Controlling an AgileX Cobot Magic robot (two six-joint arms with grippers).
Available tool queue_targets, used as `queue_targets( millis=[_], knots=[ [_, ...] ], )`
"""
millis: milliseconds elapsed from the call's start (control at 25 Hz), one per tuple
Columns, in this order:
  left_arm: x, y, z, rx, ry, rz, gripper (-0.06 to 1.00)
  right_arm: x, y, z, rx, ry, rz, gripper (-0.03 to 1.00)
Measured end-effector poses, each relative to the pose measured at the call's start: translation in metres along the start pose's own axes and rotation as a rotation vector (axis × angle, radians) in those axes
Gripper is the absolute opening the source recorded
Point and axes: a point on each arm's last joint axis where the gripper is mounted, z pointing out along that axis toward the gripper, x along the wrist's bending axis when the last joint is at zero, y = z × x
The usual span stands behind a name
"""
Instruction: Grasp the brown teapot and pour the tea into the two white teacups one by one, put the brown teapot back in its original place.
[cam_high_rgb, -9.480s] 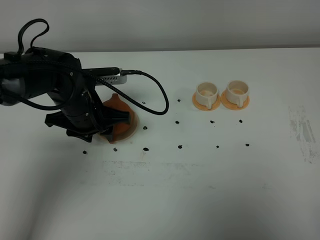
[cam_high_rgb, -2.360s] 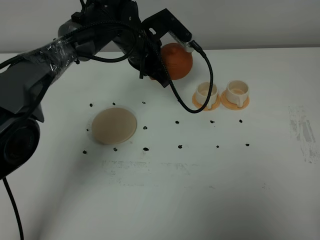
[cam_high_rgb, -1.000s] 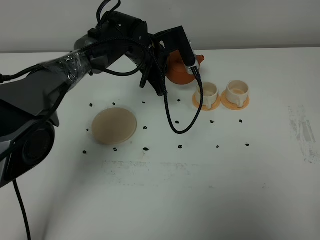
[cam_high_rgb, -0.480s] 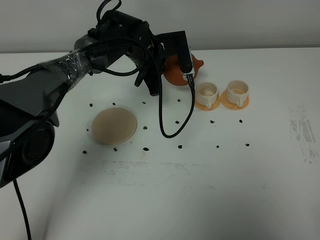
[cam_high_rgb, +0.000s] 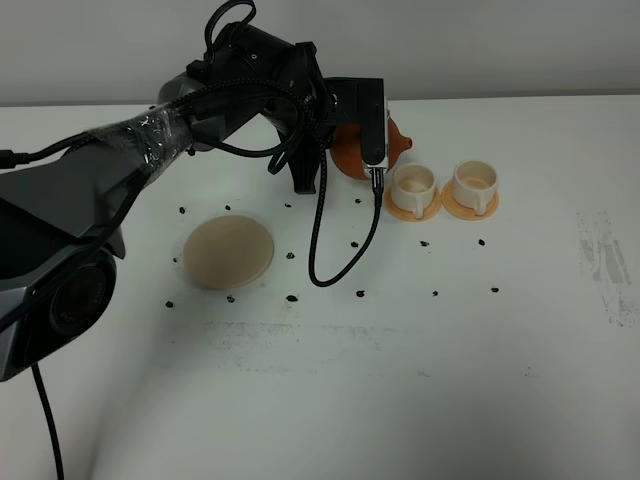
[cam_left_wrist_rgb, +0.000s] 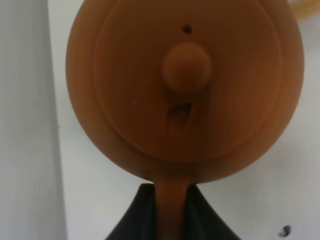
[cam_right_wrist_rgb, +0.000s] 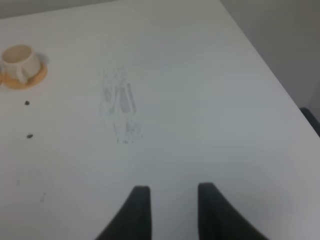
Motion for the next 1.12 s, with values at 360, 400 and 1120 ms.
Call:
queue_targets(
  millis=[360, 400, 1120],
  knots=[
    [0.002, 0.005, -0.001, 0.028, 0.057, 0.074, 0.08, 0.000, 0.000, 0.000, 0.000, 0.000, 0.000, 0.22],
    [0.002, 0.006, 0.000, 0.033, 0.061, 0.087, 0.08, 0.000, 0.000, 0.000, 0.000, 0.000, 0.000, 0.22],
    [-0.005, 0.016, 0.012, 0.081, 0.127, 0.206, 0.08, 0.000, 0.000, 0.000, 0.000, 0.000, 0.000, 0.22]
  ],
)
